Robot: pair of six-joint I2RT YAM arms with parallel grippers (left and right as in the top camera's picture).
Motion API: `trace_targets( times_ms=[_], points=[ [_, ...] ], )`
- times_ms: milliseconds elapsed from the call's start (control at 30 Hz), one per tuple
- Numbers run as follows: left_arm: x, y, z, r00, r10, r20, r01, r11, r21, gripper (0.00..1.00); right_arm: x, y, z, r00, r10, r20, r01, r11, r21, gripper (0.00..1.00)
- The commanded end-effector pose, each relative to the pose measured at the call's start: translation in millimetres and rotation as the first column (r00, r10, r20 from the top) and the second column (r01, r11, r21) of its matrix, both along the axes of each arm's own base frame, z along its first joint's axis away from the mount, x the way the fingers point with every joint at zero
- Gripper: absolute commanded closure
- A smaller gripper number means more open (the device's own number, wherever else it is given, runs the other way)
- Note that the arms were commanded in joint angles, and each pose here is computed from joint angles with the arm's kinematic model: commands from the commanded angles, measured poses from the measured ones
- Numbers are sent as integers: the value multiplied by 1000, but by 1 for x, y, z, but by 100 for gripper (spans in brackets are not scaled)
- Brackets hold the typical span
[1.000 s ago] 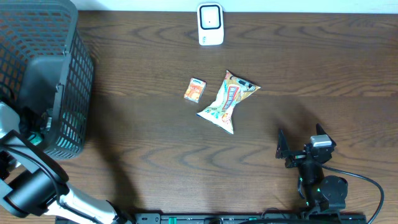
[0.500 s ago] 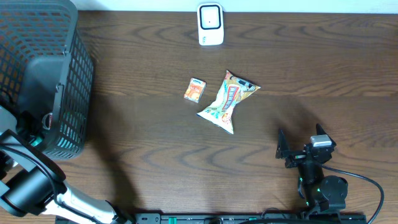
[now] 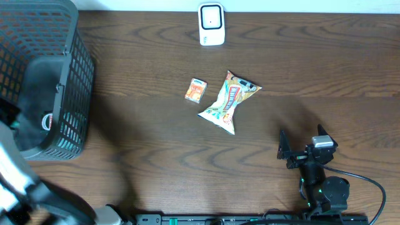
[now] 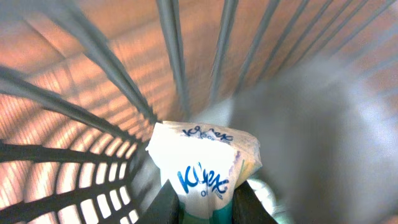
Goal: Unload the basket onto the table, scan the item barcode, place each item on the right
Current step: 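Reach the left gripper into the basket and grasp a green Kleenex pack, then carry the green Kleenex pack to the scanner and release it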
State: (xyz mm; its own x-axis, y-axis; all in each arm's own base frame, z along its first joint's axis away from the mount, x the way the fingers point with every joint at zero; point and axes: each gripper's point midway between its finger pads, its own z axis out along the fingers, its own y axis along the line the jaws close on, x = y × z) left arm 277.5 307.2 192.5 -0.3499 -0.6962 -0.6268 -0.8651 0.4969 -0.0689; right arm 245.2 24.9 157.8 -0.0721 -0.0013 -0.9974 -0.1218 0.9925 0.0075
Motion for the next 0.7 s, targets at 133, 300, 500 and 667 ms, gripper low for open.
trace_targets(
  times_ms=[133, 300, 500, 667],
  points=[
    [74, -142, 195, 579, -334, 744, 455, 889, 46, 93, 0, 1, 0, 1000, 4, 1, -4, 1000, -11, 1],
    [114, -267, 184, 418, -570, 707, 756, 650, 77, 93, 0, 1, 0, 1000, 4, 1, -4, 1000, -11, 1],
    [143, -409, 107, 220, -850, 479, 945, 307, 111, 93, 0, 1, 0, 1000, 4, 1, -4, 1000, -11, 1],
    [163, -445, 32, 285, -903, 323, 951, 308, 22, 92, 0, 1, 0, 1000, 4, 1, -4, 1000, -11, 1]
  ],
)
